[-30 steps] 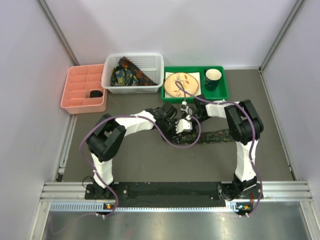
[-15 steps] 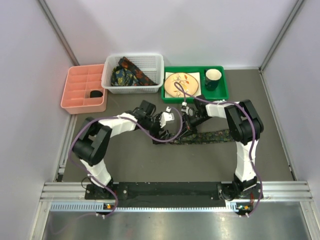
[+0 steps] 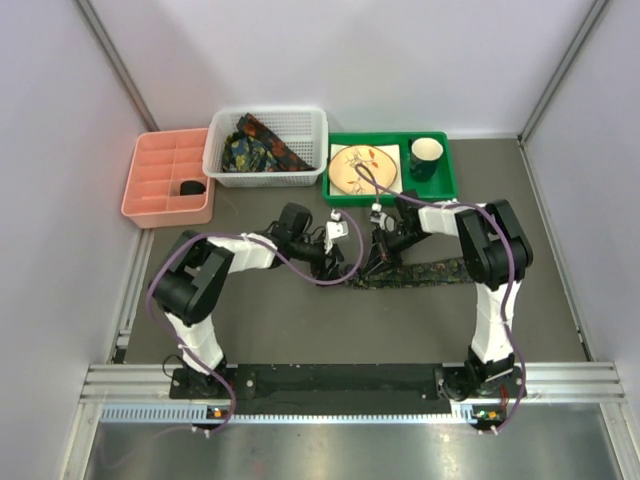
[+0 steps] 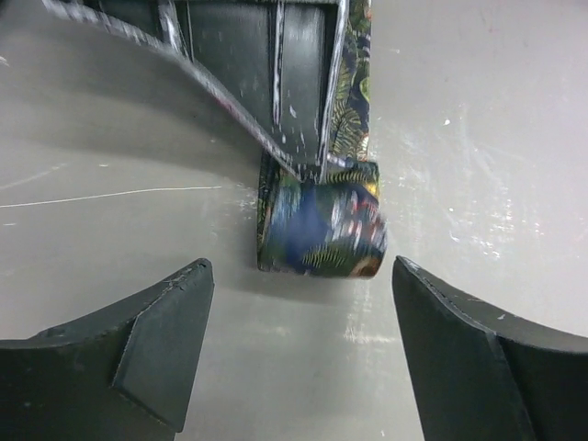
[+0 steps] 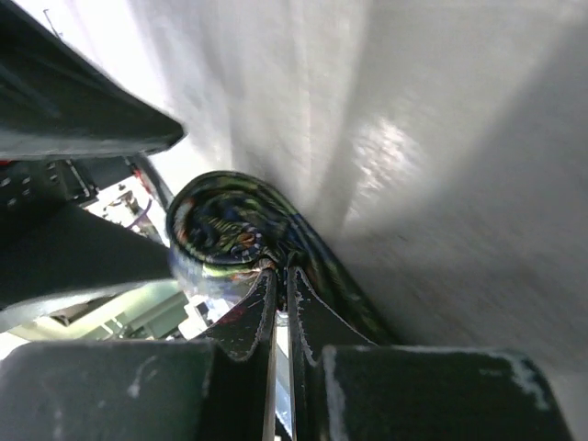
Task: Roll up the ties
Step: Roll the tie at the center of the board.
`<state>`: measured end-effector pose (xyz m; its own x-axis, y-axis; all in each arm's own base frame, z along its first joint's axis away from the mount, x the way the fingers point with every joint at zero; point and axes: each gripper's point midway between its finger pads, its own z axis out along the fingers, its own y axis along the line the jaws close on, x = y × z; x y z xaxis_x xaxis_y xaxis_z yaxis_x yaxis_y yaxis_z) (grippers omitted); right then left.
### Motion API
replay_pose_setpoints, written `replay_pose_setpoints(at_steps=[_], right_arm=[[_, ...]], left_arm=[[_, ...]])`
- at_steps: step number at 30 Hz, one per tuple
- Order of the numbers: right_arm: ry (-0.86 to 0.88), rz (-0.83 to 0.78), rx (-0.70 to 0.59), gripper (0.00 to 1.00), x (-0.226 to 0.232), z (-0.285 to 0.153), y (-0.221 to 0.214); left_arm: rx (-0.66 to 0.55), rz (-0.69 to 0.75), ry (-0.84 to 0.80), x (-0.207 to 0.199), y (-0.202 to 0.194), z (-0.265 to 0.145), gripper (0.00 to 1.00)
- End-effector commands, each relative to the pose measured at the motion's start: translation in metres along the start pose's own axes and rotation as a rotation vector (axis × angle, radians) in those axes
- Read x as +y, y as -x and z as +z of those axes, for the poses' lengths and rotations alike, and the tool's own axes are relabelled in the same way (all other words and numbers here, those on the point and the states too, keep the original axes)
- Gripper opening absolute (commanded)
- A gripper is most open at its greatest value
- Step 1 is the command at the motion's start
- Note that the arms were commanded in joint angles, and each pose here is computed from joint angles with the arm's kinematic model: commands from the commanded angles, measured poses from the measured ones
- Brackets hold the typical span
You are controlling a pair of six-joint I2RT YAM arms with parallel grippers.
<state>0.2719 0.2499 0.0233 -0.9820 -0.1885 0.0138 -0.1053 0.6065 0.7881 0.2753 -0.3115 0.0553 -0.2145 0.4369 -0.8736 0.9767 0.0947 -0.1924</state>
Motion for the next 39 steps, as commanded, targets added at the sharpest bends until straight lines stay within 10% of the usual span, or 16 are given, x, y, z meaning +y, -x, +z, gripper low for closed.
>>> replay_pose_setpoints(at_steps=[1,11,20,31,39], right_arm=[[-0.168,-0.074,-0.08,0.0,-0.037,-0.007,0.013],[-0.151,-0.083,-0.115,0.0,-0.035,-0.007,0.009],[-0.035,-0.084,-0.095,0.05,-0.002,-0.016,0.011],[0.164,0.035,-0.059,0.58,0.049,-0.052,-0.001],[0.102,0.047,-0.02,0.49,0.028,-0.031,-0.002]], left_arm=[[-0.059,0.028,-0.059,-0.006,0.018,0.021,0.81],[-0.035,-0.068,-0.025,-0.001,0.006,0.053,0.69],[0.304,0.063,0.03,-0.007,-0.031,0.043,0.27],[0.573,0.143,0.105,-0.005,-0.051,0.024,0.2],[0.623,0.188,0.155,-0.001,-0.051,0.032,0.21]])
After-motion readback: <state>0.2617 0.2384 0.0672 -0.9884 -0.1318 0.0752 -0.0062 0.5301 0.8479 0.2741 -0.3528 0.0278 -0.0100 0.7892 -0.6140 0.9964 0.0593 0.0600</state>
